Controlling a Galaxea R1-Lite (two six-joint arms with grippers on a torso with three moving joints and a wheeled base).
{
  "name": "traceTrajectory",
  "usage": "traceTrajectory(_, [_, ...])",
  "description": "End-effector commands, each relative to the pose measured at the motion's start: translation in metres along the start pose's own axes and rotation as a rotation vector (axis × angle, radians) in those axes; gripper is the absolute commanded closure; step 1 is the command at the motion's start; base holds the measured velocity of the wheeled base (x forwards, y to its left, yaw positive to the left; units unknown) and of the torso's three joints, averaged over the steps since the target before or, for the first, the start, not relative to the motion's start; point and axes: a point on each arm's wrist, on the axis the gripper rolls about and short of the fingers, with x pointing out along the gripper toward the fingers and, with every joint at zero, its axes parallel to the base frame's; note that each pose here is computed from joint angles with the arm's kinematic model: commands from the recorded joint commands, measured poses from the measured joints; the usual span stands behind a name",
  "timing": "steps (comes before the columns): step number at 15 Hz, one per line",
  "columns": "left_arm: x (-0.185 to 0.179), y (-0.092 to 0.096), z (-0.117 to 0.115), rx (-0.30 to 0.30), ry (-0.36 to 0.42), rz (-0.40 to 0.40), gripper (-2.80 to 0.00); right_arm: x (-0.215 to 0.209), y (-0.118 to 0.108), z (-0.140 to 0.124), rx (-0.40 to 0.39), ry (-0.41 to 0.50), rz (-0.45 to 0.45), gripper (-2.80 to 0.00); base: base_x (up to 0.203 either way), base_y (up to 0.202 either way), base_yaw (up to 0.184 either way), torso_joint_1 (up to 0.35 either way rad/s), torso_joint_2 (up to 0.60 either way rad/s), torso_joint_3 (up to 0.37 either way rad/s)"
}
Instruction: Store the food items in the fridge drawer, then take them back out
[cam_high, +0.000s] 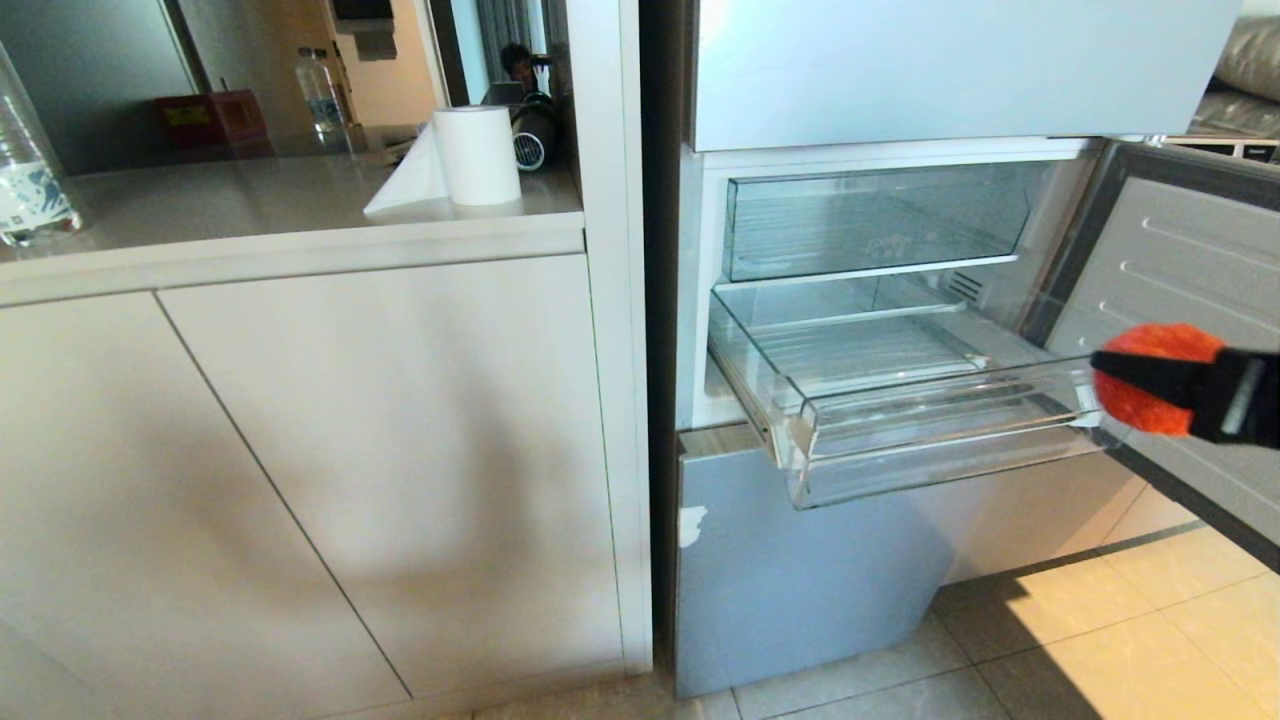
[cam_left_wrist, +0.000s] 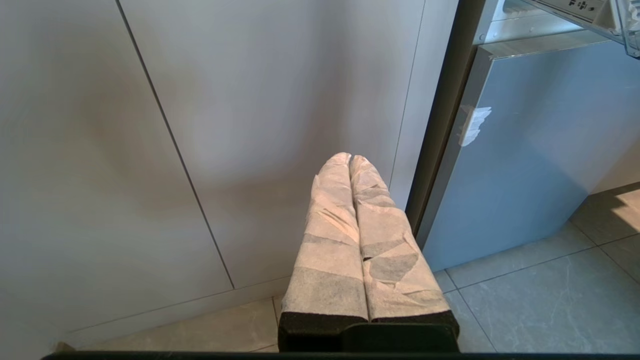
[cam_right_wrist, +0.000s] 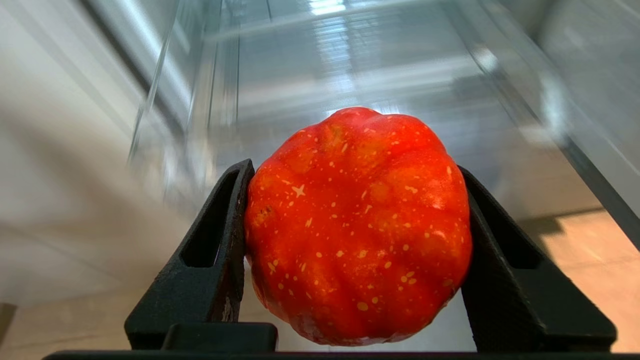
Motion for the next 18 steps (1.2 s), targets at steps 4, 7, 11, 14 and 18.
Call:
traceTrajectory(4, [0.000,0.000,0.000,0.000,0.003,0.000,0.00,0.176,-0.011,-0.003,0.020,0.073,0.036,0.00,0.000,0.000,0.000,0.000,0.00,0.000])
traceTrajectory(7, [0.000,0.000,0.000,0.000,0.001,0.000,0.00,0.238,0.004,-0.015,0.015,0.057,0.089,0.00,0.000,0.000,0.000,0.000,0.00,0.000])
traceTrajectory(11, [0.000,0.000,0.000,0.000,0.001,0.000,0.00,0.280,0.027,-0.028,0.019,0.036,0.144,0.00,0.000,0.000,0.000,0.000,0.00,0.000])
traceTrajectory(14, [0.000,0.000,0.000,0.000,0.001,0.000,0.00,0.281,0.035,-0.027,0.021,0.031,0.158,-2.80,0.000,0.000,0.000,0.000,0.00,0.000])
traceTrajectory(18, [0.000,0.000,0.000,0.000,0.001,0.000,0.00,0.268,0.037,-0.011,0.021,-0.004,0.158,-2.80,0.000,0.000,0.000,0.000,0.00,0.000])
